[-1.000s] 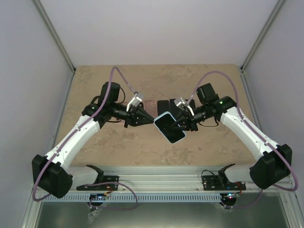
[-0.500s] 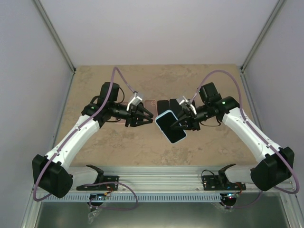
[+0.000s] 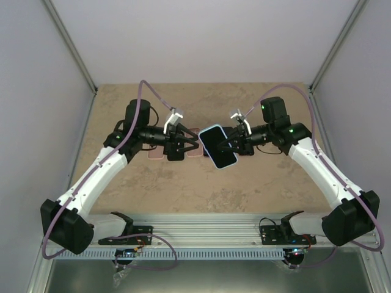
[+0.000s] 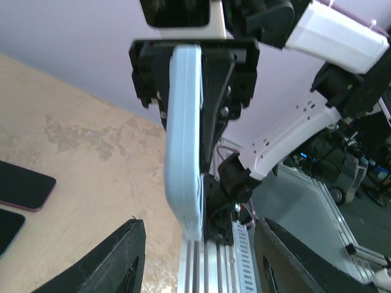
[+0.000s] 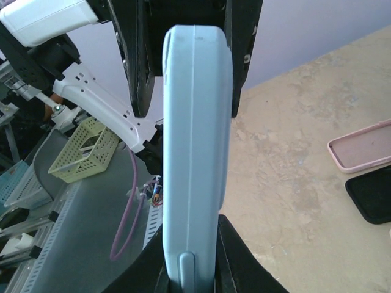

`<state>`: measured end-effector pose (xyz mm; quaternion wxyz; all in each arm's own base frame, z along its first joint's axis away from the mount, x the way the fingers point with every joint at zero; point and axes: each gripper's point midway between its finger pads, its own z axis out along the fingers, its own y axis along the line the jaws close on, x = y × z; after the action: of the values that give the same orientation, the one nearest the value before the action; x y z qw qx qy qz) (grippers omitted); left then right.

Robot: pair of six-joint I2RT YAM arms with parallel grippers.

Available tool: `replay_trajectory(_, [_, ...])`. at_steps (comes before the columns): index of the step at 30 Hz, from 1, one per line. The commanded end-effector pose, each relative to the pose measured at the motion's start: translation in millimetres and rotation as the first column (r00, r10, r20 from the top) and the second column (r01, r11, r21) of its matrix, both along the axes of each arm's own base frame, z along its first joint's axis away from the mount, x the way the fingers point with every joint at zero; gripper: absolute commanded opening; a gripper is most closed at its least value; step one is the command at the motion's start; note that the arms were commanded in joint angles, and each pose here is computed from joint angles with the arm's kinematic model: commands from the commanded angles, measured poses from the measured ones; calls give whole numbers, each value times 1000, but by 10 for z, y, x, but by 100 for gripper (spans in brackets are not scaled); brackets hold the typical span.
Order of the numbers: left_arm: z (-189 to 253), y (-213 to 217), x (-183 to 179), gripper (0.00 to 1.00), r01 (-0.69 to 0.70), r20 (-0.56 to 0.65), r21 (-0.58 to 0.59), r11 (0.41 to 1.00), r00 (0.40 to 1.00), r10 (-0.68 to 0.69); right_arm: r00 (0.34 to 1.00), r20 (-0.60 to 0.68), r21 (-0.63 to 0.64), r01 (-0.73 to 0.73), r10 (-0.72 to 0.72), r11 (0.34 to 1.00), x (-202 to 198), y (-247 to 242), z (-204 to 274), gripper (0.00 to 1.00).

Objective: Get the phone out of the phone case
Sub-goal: Remove the phone case from the phone.

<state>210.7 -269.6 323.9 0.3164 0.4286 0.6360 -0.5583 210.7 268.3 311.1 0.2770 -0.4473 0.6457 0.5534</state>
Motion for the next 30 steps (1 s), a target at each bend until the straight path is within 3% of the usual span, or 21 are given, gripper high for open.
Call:
replay_trajectory(1, [181,-73,219,51,-73,-14,-50,996,997,72,1000,22,39,6,-7,999,-21,-13,135,1])
replay_trajectory(5, [233,-102,324,49,-105,-30,-60,993,994,103,1000,23,35,8,-9,999,-47,-26,100,1])
replay_trajectory(15, [64,-45,502,27,-205,-34,-5,979,978,204,998,44,68,-52,49,996,-219,-65,145,1])
replay_trajectory(23, [-44,-36,353,15,-122,-37,-20,992,992,121,987,60,133,-153,146,979,-445,-117,257,1])
replay_trajectory(30, [-99,-38,407,5,-142,-47,-10,990,989,141,974,69,189,-225,215,956,-621,-170,339,1])
